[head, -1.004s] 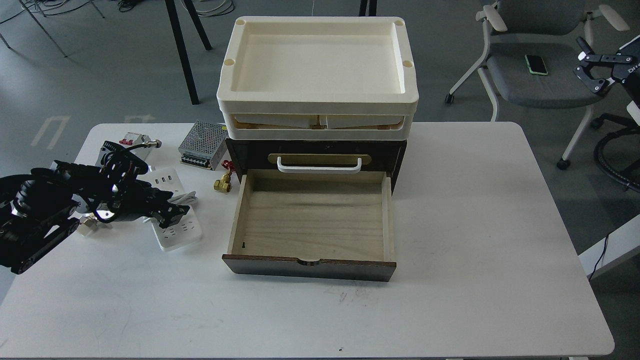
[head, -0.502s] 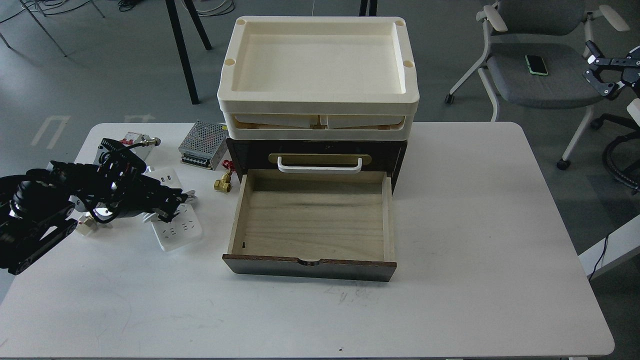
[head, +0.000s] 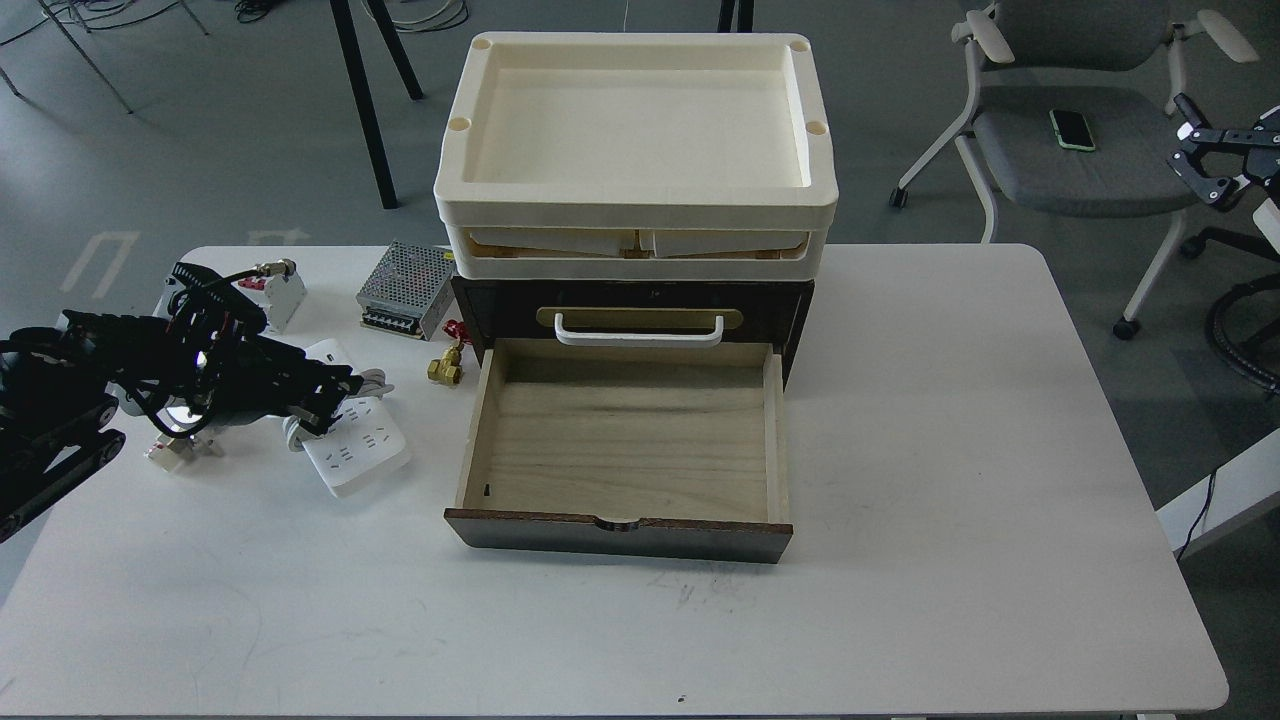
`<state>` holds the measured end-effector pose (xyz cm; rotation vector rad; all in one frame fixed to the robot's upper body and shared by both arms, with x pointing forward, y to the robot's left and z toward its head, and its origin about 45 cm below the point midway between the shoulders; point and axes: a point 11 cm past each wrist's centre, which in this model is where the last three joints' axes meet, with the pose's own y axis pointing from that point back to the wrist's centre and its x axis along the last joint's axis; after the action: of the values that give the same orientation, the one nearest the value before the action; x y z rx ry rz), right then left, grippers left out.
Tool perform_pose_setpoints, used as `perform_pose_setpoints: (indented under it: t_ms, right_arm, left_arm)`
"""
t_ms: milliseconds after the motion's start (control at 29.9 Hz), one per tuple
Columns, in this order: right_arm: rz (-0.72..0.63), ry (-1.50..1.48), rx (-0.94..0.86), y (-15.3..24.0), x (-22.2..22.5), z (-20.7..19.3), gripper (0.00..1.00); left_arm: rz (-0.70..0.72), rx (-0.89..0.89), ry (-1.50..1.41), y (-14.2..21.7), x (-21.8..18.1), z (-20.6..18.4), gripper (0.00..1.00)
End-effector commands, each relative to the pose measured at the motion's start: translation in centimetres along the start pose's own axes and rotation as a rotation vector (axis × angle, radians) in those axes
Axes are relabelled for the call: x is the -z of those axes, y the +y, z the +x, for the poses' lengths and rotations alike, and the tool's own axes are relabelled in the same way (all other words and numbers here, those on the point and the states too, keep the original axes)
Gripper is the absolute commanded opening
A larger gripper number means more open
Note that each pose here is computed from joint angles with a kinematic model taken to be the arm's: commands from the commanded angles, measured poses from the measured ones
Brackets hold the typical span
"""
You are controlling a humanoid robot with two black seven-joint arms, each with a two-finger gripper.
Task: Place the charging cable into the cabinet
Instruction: 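Close the left gripper on the power strip and lift it, then carry the power strip with the left gripper over the open drawer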
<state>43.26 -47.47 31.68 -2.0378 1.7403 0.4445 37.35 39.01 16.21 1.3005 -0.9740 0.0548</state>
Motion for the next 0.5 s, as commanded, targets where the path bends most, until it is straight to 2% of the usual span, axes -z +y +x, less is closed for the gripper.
perform_pose_setpoints:
  t_ms: [0, 301, 469]
  right_arm:
    - [-0.004, -0.001, -0.006, 0.2, -0.2, 0.2, 1.00]
    - [0.026, -0.001, -0.015, 0.5, -0.1, 0.6, 1.00]
    - [0.027, -0.001, -0.014, 0.4, 0.0, 0.5, 1.00]
  left_arm:
    - [0.013, -0.007, 0.001, 0.8, 0.6, 0.2, 0.00]
    - [0.015, -0.044, 0.077, 3.4, 1.5, 0.4, 0.00]
    - [-0.041, -0.091, 0.169, 6.1, 0.8, 2.2, 0.00]
